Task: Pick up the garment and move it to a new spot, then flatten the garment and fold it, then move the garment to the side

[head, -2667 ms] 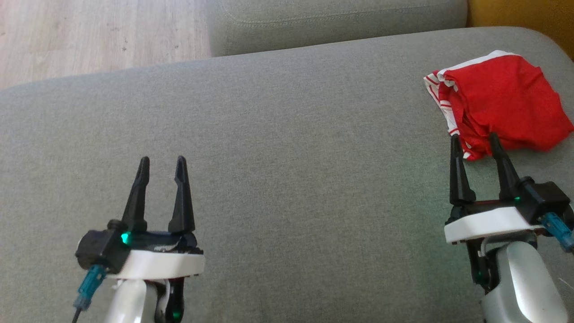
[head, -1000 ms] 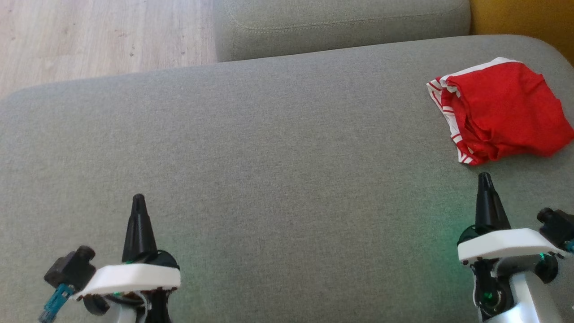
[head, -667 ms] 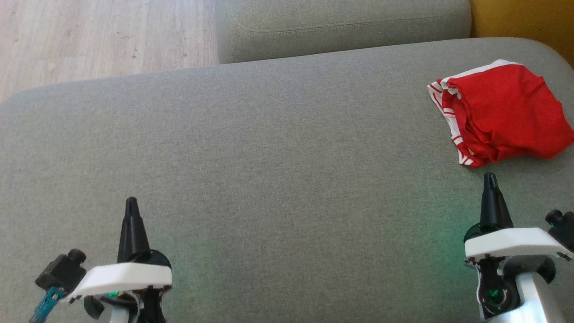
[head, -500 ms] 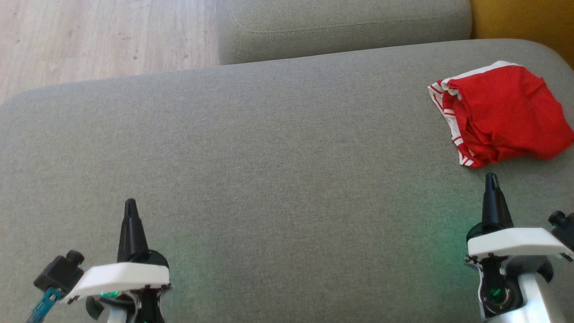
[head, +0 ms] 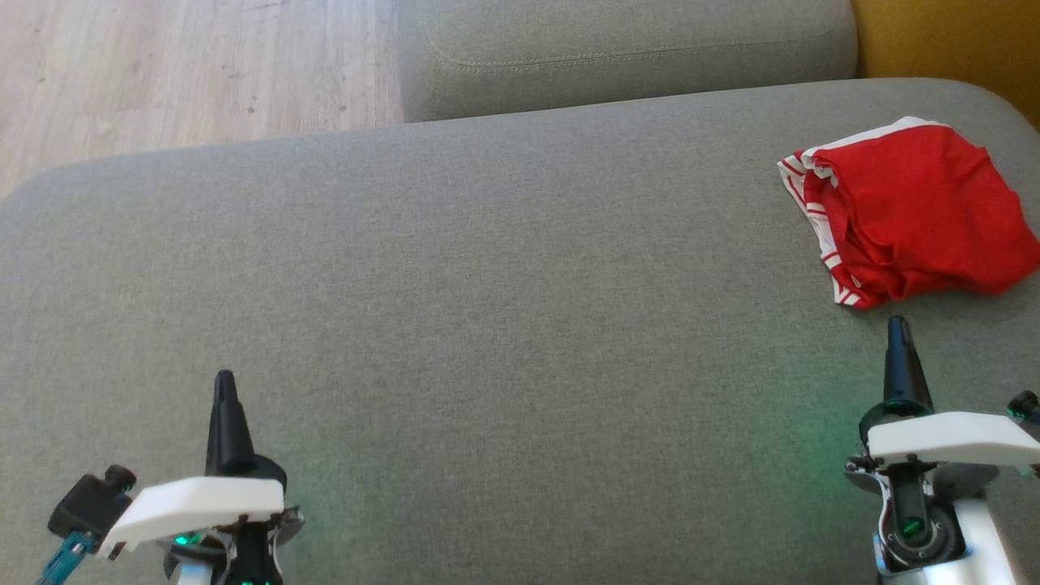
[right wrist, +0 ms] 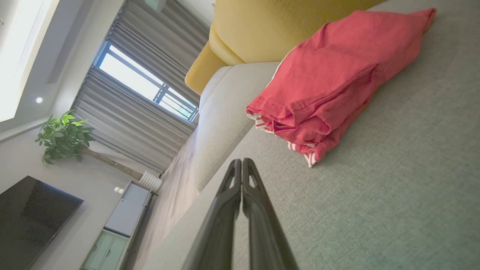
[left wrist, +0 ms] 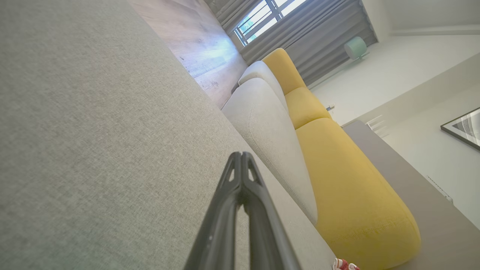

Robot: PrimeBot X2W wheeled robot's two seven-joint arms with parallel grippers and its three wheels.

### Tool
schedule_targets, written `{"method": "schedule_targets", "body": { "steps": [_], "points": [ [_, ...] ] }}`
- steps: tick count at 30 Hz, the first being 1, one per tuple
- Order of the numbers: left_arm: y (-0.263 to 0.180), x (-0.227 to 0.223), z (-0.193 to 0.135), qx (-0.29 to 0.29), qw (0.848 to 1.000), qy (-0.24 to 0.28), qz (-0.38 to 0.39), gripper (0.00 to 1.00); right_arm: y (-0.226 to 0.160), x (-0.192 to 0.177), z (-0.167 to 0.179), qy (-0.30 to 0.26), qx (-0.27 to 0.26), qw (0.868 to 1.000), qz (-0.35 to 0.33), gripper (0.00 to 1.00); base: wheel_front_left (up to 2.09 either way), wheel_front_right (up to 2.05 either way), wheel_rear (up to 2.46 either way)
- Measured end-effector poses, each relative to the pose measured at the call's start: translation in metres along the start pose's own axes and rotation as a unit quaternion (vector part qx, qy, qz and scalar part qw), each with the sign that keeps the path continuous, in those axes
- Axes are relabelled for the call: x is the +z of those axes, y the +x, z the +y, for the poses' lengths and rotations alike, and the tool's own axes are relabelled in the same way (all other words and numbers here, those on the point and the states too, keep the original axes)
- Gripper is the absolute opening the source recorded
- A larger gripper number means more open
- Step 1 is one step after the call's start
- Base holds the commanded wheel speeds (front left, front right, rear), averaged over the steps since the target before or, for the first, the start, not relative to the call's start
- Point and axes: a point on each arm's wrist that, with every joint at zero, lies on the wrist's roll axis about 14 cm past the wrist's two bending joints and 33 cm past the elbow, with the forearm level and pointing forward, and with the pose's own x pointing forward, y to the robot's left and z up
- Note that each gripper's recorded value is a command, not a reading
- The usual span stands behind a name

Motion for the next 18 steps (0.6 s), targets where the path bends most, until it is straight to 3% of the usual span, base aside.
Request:
{"method": "schedule_targets", "body": {
  "steps": [18],
  "points": [
    [-0.0032, 0.0068, 0.0065, 0.01, 0.996, -0.091, -0.001, 0.0, 0.0, 0.0044, 0.0038, 0.109, 0.004, 0.994, 0.001, 0.0, 0.0, 0.0, 0.0]
  ]
}}
